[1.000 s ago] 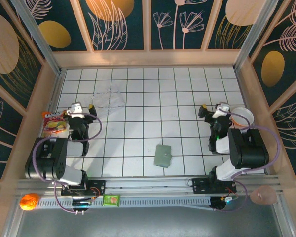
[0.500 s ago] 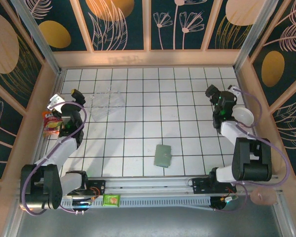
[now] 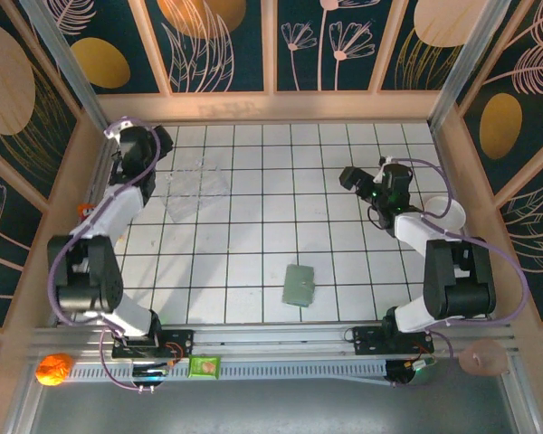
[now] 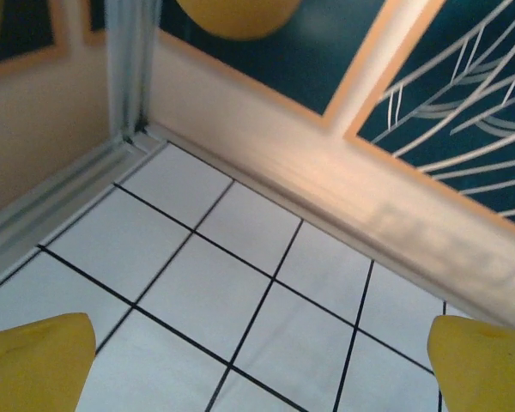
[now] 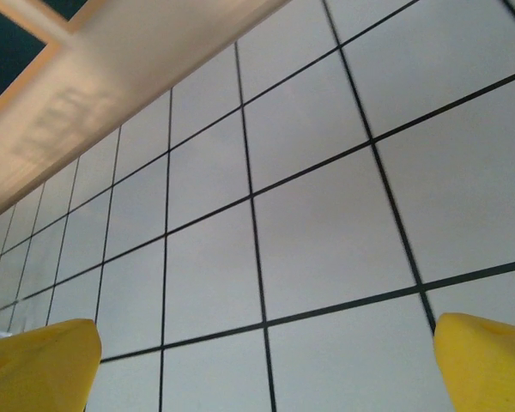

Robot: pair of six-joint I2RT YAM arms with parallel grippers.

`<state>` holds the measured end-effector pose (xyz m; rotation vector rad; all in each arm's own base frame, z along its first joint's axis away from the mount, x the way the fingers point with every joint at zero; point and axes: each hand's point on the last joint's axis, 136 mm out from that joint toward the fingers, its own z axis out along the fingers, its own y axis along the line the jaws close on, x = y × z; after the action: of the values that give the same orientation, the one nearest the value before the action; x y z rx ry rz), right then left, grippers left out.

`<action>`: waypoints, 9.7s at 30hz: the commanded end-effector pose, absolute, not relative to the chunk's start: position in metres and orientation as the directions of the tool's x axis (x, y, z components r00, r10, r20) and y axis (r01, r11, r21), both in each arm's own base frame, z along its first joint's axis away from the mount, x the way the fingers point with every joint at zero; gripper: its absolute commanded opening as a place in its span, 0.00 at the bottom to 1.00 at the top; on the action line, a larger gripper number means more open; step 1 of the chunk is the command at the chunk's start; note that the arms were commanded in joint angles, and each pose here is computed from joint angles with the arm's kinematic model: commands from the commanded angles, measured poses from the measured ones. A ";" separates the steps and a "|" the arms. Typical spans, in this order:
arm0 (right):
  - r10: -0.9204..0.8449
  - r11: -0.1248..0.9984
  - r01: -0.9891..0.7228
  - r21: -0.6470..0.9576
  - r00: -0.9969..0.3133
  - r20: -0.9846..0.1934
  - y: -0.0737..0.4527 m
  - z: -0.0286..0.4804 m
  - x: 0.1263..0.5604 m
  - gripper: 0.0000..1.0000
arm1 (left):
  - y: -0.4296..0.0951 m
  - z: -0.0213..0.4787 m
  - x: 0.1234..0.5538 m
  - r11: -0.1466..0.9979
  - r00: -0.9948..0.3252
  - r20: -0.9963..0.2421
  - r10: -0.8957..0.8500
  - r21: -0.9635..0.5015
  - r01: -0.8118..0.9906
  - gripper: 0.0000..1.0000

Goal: Take the credit cards out of the card holder

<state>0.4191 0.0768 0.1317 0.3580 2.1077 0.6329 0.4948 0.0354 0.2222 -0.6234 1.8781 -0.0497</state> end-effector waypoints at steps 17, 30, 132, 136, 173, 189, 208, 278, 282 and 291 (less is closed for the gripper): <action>0.421 0.814 -0.048 0.579 -0.638 -0.645 0.109 0.131 0.422 0.97 | -0.038 0.121 0.543 0.946 -0.648 -0.690 -0.323 -0.224 -0.234 0.83; 0.353 0.813 -0.120 0.570 -0.677 -0.646 0.152 0.130 0.426 0.92 | -0.120 0.116 0.499 0.895 -0.686 -0.627 -0.369 -0.440 -0.079 0.78; 0.008 0.970 -0.148 0.192 -0.773 -0.634 0.196 0.064 0.355 0.28 | -0.106 0.158 0.314 0.802 -0.498 -0.677 -0.541 -0.594 -0.065 0.99; 0.015 0.965 -0.158 0.209 -0.765 -0.644 0.203 0.067 0.363 0.34 | -0.111 0.153 0.315 0.801 -0.520 -0.668 -0.533 -0.597 -0.055 0.99; 0.139 0.849 0.040 0.526 -0.979 -0.151 0.216 0.026 0.172 0.50 | -0.138 0.121 0.289 0.724 -0.630 -0.578 -0.518 -0.689 0.038 0.95; 0.019 0.804 -0.231 0.548 -0.911 -0.412 0.244 0.088 0.214 0.00 | -0.180 0.131 0.269 0.610 -0.718 -0.557 -0.417 -0.758 0.233 0.95; 0.030 0.256 -0.672 0.695 -0.713 -0.700 0.325 0.271 0.248 0.00 | -0.214 0.209 0.220 0.285 -0.583 -0.688 -0.432 -0.718 0.636 0.88; 0.079 0.852 -0.296 0.433 -0.744 -0.663 0.325 0.182 0.286 0.42 | -0.269 0.206 0.259 0.609 -0.498 -0.762 -0.414 -0.639 0.470 0.00; 0.067 0.880 -0.272 0.389 -0.741 -0.668 0.318 0.174 0.289 0.25 | -0.266 0.206 0.260 0.622 -0.492 -0.767 -0.412 -0.631 0.462 0.00; 0.059 0.894 -0.268 0.360 -0.725 -0.686 0.311 0.171 0.291 0.00 | -0.266 0.202 0.259 0.624 -0.501 -0.762 -0.411 -0.636 0.455 0.00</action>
<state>0.2793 0.3350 0.1866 -0.1953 2.2977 0.7428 0.2577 -0.2605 0.1621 0.0304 1.9472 -0.9783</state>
